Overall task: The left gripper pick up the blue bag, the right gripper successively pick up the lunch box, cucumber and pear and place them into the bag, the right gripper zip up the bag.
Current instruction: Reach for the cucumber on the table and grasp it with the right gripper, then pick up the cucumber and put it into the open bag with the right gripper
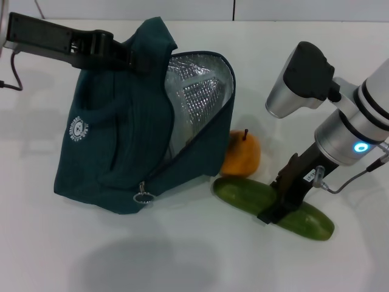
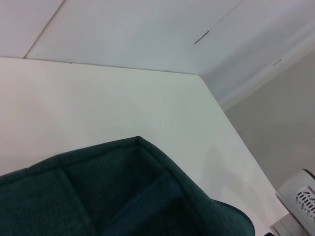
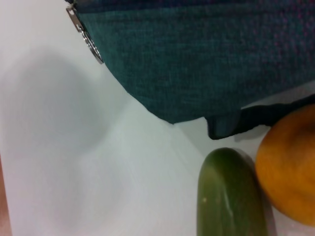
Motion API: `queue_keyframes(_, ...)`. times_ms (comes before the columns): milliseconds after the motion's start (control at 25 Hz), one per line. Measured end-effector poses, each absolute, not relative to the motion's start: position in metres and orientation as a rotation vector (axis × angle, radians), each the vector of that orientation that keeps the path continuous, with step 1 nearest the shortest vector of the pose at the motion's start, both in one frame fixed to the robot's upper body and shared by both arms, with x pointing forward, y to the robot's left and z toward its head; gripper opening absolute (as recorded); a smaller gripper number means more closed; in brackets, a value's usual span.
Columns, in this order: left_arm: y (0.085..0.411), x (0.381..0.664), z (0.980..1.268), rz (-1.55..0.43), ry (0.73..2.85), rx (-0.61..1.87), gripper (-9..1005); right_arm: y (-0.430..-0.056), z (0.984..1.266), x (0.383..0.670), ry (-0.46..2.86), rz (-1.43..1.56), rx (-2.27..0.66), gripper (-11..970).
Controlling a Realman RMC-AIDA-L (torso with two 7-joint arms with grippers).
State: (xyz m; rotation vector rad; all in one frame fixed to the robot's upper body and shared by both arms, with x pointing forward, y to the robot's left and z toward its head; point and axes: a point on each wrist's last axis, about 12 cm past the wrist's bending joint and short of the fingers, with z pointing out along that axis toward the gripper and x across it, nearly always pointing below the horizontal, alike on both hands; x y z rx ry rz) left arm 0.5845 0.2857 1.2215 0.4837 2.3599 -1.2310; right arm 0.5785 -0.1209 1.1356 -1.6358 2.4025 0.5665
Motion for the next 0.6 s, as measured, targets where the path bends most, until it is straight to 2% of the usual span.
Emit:
queue_keyframes(40,0.286,0.585,1.222,-1.231,2.359,0.483,43,-0.121,1.136,0.579,2.402,0.565,-1.637,759)
queue_keyframes(160,0.286,0.585,1.222,-1.231,2.357,0.480,43,-0.122,1.136,0.578,2.403,0.562,-1.641,561)
queue_keyframes(400,0.287,0.585,1.223,-1.228,2.354,0.476,43,-0.123,1.140,0.578,2.398,0.574,-1.650,554)
queue_keyframes(600,0.289,0.586,1.223,-1.230,2.349,0.467,43,-0.133,1.166,0.575,2.333,0.805,-1.646,549)
